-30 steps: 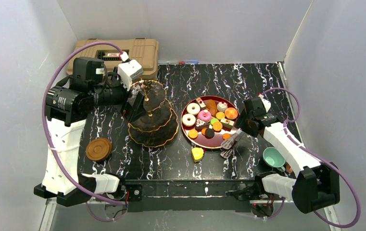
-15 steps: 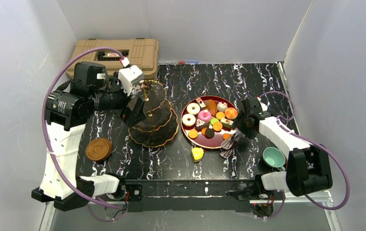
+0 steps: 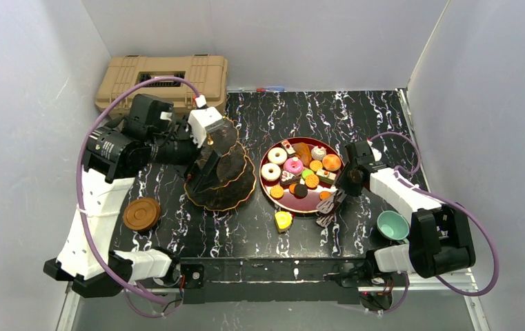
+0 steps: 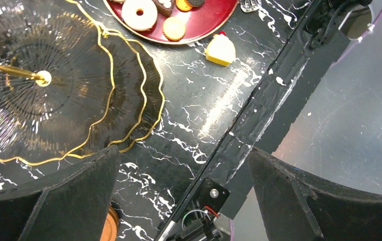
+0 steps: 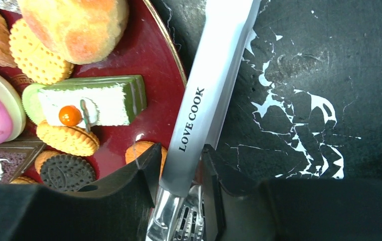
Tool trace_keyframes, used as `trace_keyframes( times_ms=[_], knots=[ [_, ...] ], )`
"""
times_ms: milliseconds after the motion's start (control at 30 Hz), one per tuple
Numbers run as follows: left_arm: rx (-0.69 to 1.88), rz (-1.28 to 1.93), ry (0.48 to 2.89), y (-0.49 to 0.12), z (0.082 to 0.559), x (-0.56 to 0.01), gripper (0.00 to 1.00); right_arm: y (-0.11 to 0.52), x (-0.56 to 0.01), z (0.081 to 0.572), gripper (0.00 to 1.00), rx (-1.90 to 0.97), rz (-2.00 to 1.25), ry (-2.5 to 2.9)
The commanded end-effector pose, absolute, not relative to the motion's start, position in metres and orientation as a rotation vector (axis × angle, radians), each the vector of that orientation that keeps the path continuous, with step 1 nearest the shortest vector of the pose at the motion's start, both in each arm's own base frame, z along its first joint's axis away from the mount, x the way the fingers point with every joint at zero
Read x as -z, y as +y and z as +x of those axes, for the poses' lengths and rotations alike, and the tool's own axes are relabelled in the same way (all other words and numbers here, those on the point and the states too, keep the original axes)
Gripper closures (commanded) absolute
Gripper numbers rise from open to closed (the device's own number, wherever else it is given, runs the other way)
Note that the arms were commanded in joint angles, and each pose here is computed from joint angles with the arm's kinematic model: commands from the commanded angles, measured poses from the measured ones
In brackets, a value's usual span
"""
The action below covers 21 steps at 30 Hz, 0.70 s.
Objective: Serve the afternoon tea
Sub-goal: Pick up the clamp from the center of the board.
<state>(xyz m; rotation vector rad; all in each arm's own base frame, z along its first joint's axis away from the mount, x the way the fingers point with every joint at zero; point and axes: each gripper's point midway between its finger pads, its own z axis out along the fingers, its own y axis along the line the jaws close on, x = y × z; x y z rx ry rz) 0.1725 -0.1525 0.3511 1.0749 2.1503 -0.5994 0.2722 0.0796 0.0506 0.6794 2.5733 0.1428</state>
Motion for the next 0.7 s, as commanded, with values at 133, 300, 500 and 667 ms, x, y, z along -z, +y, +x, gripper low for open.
trace_keyframes(
  times_ms=[133,300,500,667],
  knots=[
    [0.604,1.136,2.159,-0.16,0.162,-0.346,0.02,0.073,-0.054,0.274,0.74,-0.114,0.672,2.551],
    [0.649,1.174,2.175,-0.17,0.155,-0.338,0.02,0.064,-0.088,0.278,0.84,-0.09,0.653,2.472],
    [0.769,1.192,2.132,-0.19,0.147,-0.34,0.02,0.062,-0.128,0.278,0.9,-0.117,0.625,2.404],
    [0.853,1.223,2.058,-0.208,0.148,-0.358,0.02,0.084,-0.177,0.287,0.91,-0.321,0.499,2.294]
  ],
)
